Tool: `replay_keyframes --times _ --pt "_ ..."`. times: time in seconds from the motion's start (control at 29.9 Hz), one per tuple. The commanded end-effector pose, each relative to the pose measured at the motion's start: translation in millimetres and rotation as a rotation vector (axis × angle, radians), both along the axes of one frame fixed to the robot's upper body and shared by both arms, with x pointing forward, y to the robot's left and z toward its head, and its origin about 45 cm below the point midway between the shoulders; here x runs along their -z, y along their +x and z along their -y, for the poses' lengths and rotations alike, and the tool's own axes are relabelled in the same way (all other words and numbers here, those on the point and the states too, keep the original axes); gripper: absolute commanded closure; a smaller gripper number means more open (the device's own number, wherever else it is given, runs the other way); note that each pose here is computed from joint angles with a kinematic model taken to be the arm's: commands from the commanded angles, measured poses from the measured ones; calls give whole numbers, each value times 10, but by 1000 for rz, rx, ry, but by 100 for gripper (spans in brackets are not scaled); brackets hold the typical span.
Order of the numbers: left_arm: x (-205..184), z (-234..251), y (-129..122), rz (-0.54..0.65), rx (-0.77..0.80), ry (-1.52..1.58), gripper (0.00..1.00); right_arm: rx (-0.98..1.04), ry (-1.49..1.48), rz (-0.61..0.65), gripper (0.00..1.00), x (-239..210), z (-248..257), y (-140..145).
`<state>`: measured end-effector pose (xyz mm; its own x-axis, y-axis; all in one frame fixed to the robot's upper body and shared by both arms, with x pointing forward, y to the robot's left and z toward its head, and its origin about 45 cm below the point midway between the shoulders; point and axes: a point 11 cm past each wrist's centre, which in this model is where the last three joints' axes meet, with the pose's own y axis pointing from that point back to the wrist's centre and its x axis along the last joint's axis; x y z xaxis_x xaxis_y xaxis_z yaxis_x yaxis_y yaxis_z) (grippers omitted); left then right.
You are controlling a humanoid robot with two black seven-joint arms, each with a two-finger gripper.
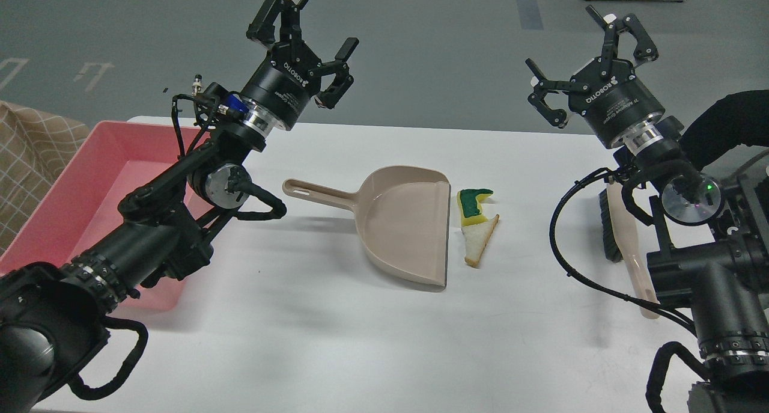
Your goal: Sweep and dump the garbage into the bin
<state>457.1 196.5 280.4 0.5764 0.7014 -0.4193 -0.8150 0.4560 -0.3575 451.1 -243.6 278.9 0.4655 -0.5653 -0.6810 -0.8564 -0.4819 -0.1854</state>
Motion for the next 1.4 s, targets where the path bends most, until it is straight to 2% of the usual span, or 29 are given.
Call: replay_keyframes --times 0.0,1.37 --pt "2 5 0 -2 -1 -1 2 0 1 0 0 -2 0 0" --pt "7 57 -1 -4 4 -8 2 1 1 1 0 -3 1 0"
